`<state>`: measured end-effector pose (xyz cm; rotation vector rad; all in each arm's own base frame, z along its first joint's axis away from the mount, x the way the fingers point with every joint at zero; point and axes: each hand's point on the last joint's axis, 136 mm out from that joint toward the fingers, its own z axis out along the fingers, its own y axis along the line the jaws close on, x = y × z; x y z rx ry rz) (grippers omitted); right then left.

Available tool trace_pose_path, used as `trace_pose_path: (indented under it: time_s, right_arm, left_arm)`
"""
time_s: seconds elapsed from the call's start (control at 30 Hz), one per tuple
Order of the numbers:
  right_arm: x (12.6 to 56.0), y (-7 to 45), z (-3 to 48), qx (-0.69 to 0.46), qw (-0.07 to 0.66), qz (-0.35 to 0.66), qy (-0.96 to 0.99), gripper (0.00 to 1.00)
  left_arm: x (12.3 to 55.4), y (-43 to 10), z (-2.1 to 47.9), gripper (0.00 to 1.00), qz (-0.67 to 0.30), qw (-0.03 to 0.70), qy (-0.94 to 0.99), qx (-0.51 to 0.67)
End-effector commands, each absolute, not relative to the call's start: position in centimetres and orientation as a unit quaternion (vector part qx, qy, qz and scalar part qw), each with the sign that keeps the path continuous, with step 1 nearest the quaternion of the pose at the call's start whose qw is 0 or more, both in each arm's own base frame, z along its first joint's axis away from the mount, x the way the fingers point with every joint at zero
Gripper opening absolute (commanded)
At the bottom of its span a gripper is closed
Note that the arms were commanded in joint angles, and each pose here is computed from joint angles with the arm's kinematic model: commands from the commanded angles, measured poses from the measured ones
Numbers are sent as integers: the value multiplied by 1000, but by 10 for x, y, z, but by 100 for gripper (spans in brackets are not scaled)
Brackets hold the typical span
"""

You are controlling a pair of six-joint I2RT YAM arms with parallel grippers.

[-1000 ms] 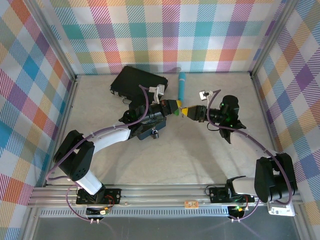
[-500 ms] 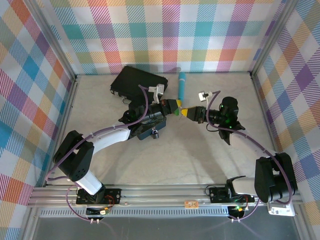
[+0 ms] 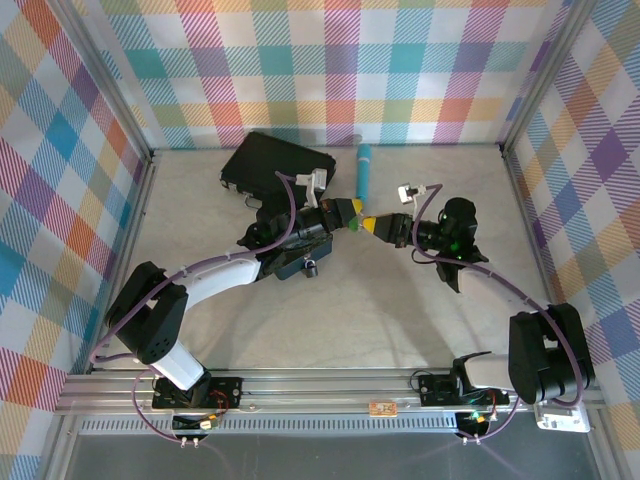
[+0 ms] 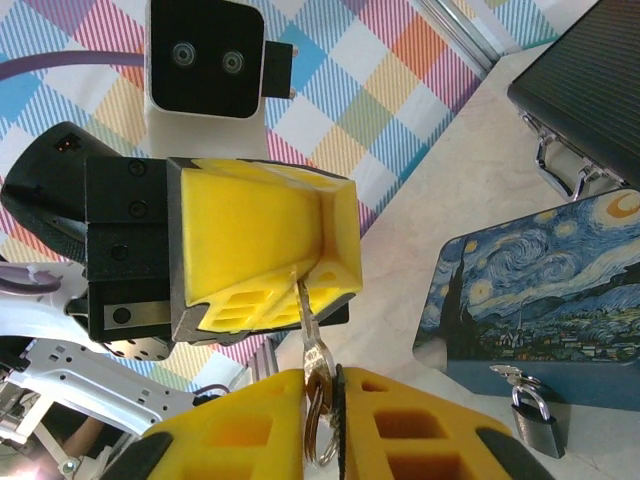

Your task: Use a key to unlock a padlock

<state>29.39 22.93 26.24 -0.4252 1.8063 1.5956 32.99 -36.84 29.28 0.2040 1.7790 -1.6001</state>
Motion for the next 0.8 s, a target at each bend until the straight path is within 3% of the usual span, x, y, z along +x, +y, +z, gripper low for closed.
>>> trace_pose_path:
  time_s: [0.0, 0.23, 0.47, 0.57, 0.6, 0.67, 0.77]
  right_arm:
    - [294, 231, 268, -171, 352, 619, 681, 17]
    - [295, 233, 266, -173, 348, 622, 680, 0]
    - [295, 232, 267, -170, 354, 622, 677, 0]
    - [299, 230, 258, -159, 347, 610, 695, 0]
    - [300, 229, 254, -152, 344, 603, 704, 0]
    - [303, 226, 241, -133, 336, 584, 727, 0]
    - [304, 217, 218, -105, 328, 541, 767, 0]
  left_arm:
    - [320, -370, 308, 0, -638, 372, 668, 87]
    - [319, -371, 309, 0, -640, 372, 667, 87]
    - [317, -371, 304, 0, -637, 369, 671, 82]
    - [321, -362, 300, 46, -621, 380, 683, 68]
    - [324, -355, 298, 56, -609, 387, 689, 61]
    - [329, -341, 292, 65, -578, 398, 711, 47]
    - [339, -308, 270, 68, -506, 409, 760, 7]
